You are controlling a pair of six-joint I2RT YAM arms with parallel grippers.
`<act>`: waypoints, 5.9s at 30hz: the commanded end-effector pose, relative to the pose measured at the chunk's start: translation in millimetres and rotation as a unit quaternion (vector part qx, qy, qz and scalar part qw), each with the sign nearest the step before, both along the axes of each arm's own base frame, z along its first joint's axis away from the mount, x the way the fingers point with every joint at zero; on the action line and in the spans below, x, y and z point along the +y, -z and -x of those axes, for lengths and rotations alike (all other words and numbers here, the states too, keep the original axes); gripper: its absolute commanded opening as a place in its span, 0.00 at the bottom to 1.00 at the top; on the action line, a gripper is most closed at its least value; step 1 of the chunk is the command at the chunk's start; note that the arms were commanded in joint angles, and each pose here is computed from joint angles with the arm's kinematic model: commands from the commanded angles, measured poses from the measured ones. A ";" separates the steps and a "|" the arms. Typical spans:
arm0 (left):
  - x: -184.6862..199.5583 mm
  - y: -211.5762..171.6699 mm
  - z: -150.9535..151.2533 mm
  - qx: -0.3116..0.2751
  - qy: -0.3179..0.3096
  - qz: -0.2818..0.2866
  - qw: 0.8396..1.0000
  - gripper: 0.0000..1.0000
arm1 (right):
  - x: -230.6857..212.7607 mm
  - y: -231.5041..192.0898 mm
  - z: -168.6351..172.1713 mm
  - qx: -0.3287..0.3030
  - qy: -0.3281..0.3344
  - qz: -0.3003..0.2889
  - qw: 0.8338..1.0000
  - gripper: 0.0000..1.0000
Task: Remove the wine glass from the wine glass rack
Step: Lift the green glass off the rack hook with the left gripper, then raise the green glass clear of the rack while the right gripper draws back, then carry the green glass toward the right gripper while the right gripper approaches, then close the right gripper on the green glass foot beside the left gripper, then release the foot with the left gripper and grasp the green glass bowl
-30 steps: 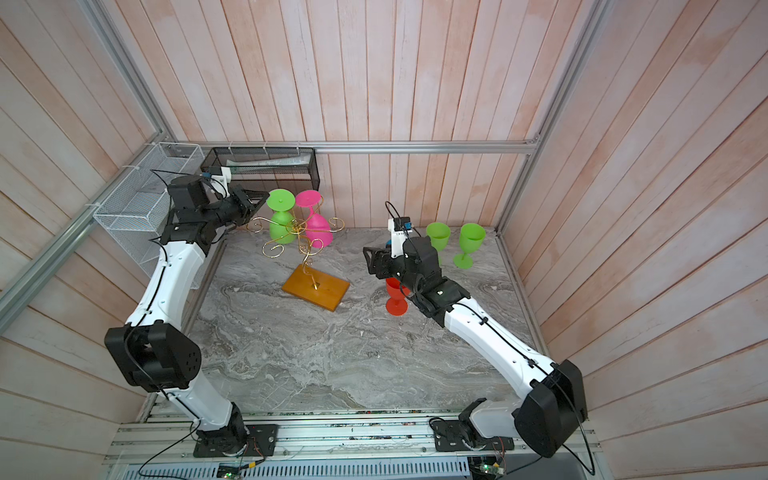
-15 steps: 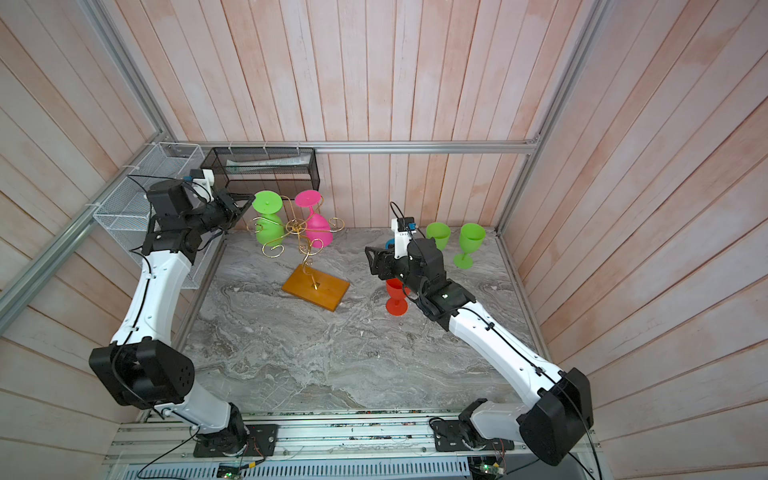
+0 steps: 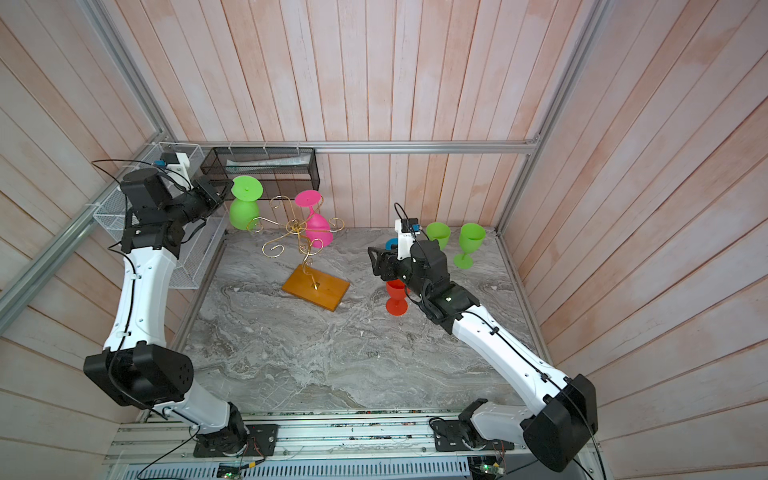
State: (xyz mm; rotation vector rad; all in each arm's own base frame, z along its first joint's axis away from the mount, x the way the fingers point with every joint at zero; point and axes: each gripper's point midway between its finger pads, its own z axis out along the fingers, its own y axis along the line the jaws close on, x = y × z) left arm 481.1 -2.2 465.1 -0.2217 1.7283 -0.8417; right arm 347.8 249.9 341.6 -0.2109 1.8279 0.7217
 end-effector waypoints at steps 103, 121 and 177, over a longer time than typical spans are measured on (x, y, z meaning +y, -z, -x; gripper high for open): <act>-480.6 98.2 208.3 -0.561 0.012 -0.581 0.590 0.00 | -154.6 -25.2 48.1 0.266 0.091 -0.341 0.897 0.63; -493.6 110.8 210.1 -0.584 0.000 -0.584 0.564 0.00 | -151.4 -1.2 38.8 0.298 0.100 -0.317 0.895 0.41; -420.4 23.3 232.9 -0.515 0.063 -0.423 0.743 0.86 | -183.4 -69.6 36.7 0.072 0.148 -0.373 0.913 0.00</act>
